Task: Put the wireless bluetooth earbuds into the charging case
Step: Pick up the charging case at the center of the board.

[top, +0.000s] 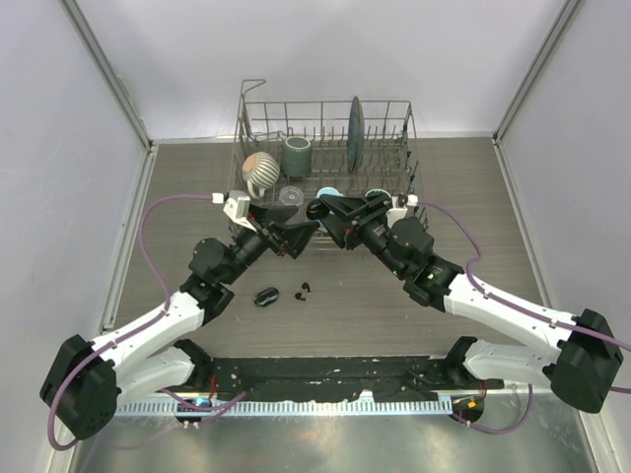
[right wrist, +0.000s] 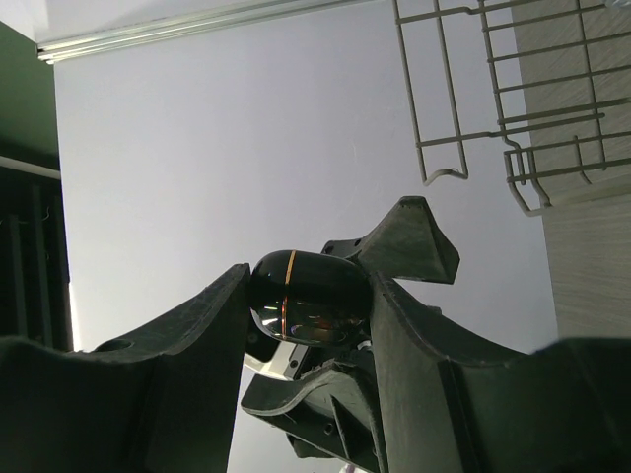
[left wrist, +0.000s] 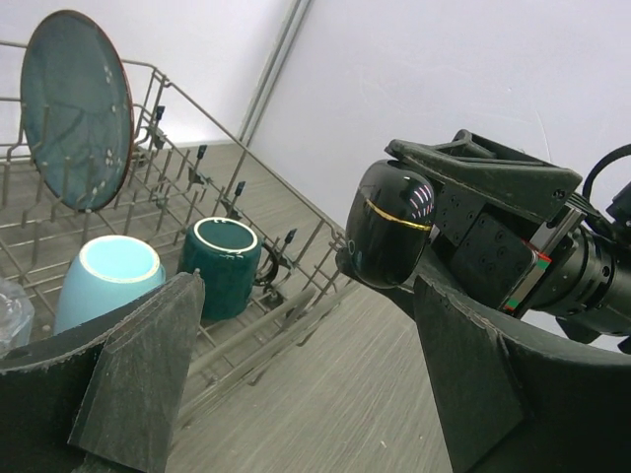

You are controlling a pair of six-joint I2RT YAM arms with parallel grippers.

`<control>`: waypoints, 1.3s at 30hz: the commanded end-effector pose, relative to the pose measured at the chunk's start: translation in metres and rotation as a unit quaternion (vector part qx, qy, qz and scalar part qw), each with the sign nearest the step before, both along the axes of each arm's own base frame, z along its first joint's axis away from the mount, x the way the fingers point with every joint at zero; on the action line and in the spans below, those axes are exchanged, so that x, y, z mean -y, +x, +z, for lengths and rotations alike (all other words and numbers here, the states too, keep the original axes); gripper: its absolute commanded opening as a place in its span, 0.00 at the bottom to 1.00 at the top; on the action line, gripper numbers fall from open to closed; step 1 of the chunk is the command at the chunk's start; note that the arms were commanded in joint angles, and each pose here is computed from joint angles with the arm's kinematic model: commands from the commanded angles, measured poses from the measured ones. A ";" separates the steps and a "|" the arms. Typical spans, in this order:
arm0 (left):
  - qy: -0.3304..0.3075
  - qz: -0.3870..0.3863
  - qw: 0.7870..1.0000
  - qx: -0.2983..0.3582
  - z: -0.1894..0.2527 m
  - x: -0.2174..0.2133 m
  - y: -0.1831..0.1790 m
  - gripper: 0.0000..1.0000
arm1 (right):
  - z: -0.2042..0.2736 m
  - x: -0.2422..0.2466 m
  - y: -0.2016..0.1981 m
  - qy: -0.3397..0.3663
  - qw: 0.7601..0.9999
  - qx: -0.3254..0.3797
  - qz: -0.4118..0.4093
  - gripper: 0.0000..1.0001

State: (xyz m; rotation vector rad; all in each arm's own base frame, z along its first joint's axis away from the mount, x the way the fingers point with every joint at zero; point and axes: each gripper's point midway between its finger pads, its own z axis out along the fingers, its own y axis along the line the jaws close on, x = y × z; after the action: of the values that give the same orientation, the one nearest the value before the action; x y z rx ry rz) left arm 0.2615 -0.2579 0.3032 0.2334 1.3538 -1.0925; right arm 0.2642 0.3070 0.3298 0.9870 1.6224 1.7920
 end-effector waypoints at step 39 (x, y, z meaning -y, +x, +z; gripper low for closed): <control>-0.040 -0.046 0.996 0.068 0.043 0.028 -0.003 0.00 | 0.018 -0.009 -0.011 0.021 0.999 0.031 0.028 0.35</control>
State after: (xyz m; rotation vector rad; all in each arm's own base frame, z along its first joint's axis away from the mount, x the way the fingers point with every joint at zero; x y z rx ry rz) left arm 0.2583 -0.2895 0.3189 0.3334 1.2713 -1.1772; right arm 0.2619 0.3138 0.3280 0.9959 1.6366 1.8223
